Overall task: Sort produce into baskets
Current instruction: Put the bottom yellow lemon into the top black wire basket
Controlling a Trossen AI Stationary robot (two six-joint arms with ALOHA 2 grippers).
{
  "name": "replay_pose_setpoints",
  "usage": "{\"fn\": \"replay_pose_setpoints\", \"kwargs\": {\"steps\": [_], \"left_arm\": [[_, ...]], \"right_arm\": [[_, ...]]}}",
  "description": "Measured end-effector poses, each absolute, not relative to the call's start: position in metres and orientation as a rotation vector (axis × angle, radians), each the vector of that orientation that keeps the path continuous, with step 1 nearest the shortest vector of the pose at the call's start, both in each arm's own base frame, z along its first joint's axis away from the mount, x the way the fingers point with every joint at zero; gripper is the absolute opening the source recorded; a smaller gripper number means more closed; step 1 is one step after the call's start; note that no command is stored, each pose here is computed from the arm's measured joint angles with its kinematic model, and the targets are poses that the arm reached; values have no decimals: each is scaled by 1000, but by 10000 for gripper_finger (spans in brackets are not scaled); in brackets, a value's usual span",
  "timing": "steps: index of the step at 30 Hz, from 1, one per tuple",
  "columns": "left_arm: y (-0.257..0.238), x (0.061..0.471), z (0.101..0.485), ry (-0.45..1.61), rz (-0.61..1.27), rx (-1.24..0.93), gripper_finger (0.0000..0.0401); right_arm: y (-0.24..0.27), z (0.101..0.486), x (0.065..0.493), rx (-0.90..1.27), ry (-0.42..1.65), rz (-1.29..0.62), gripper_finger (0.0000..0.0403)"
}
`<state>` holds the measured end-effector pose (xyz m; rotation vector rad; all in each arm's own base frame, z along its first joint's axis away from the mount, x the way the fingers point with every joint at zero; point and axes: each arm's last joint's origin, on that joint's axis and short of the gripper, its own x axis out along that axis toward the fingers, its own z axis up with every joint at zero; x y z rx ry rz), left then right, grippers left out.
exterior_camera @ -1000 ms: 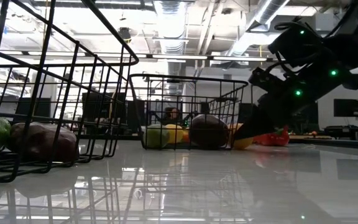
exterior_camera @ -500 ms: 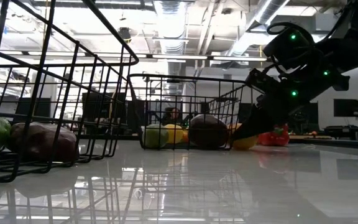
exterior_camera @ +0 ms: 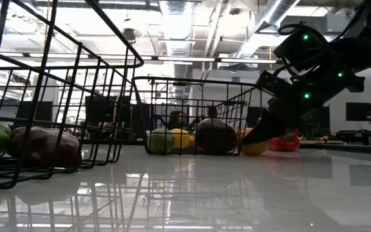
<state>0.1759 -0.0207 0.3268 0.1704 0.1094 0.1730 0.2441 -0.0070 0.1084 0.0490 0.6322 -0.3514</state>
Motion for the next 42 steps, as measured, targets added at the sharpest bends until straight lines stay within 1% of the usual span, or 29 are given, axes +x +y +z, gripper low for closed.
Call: {"fn": "replay_pose_setpoints", "kwargs": {"steps": [6,10,15,19,24,26,29,33,37,39,42], "left_arm": [[-21,176,327,111,173,170,249],[-21,176,327,111,173,169,249],[-21,176,327,111,172,168,249],[-21,176,327,110,172,168,249],[-21,176,327,107,166,166,249],[-21,176,327,107,166,161,249],[-21,176,327,105,166,160,249],[-21,176,327,103,166,153,249],[-21,176,327,103,166,151,249],[-21,176,327,103,166,151,249],[-21,176,327,104,166,152,249]], "right_arm": [[-5,115,238,67,656,-351,300],[-1,126,227,118,682,-360,300],[1,146,213,165,648,-439,300],[2,167,202,176,545,-503,300],[6,197,195,206,314,-575,300],[11,207,194,229,221,-572,300],[20,218,199,234,109,-504,300],[33,221,212,196,15,-427,300],[38,212,227,162,-21,-413,301],[37,205,233,148,-12,-422,309],[34,198,243,146,8,-444,332]]}}
